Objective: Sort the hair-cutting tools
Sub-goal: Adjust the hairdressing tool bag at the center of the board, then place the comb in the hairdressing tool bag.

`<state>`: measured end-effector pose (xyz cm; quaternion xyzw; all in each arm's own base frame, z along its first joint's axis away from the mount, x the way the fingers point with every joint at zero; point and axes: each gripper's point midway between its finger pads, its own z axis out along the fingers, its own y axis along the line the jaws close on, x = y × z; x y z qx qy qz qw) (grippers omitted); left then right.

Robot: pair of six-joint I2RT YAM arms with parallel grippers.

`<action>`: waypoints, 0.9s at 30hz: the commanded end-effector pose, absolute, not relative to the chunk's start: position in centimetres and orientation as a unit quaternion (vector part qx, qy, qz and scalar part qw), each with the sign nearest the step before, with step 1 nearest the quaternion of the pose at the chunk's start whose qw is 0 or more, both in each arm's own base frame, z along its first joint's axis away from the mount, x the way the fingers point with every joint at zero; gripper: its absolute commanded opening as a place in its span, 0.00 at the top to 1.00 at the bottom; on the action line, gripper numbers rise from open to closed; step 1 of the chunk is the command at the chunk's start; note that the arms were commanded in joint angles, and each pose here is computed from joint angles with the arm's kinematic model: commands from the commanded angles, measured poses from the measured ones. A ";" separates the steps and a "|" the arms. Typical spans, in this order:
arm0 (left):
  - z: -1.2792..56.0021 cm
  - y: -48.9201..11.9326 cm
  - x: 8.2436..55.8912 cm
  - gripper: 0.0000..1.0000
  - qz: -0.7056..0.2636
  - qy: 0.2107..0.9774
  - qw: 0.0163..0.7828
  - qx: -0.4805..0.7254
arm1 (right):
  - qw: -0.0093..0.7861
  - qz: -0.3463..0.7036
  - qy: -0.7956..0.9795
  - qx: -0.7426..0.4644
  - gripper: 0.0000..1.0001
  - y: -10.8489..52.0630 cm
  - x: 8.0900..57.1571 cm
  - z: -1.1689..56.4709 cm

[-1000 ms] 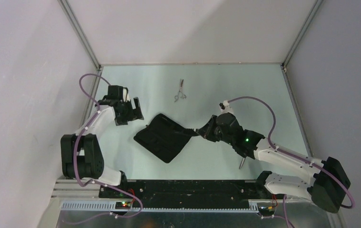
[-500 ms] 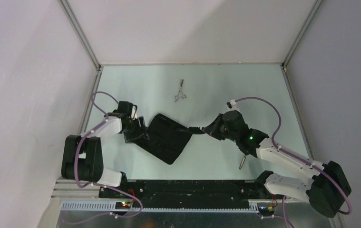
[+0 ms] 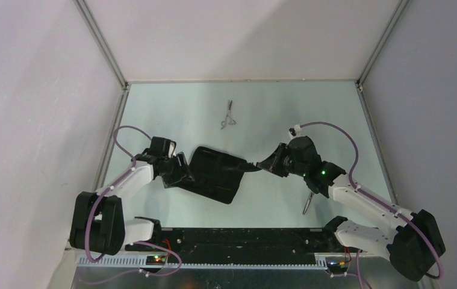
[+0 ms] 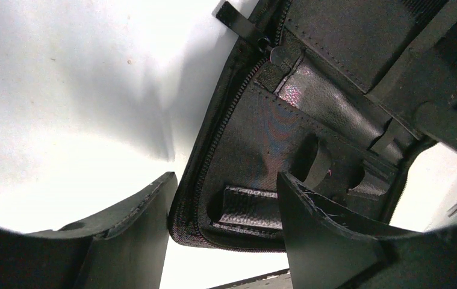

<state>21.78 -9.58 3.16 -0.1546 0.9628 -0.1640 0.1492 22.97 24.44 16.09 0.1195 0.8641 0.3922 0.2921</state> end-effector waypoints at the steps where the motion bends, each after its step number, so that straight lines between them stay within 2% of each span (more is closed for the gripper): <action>1: 3.6 -10.8 22.1 0.37 -0.192 0.956 0.158 -0.157 | 0.269 0.404 0.867 0.112 1.00 25.3 22.5 15.5; 9: 2.5 -11.1 21.6 0.41 -0.194 0.958 0.137 -0.160 | 0.278 0.374 0.869 0.168 1.00 23.5 24.6 11.6; 14: 2.5 -11.5 21.4 0.50 -0.196 0.959 0.133 -0.154 | 0.269 0.357 0.879 0.163 1.00 23.5 25.1 9.7; 20: 2.4 -11.6 21.2 0.62 -0.194 0.961 0.127 -0.154 | 0.289 0.324 0.885 0.170 1.00 21.2 25.7 9.5; 27: 2.5 -11.5 21.4 0.64 -0.189 0.962 0.126 -0.154 | 0.278 0.297 0.902 0.145 1.00 19.2 25.2 10.2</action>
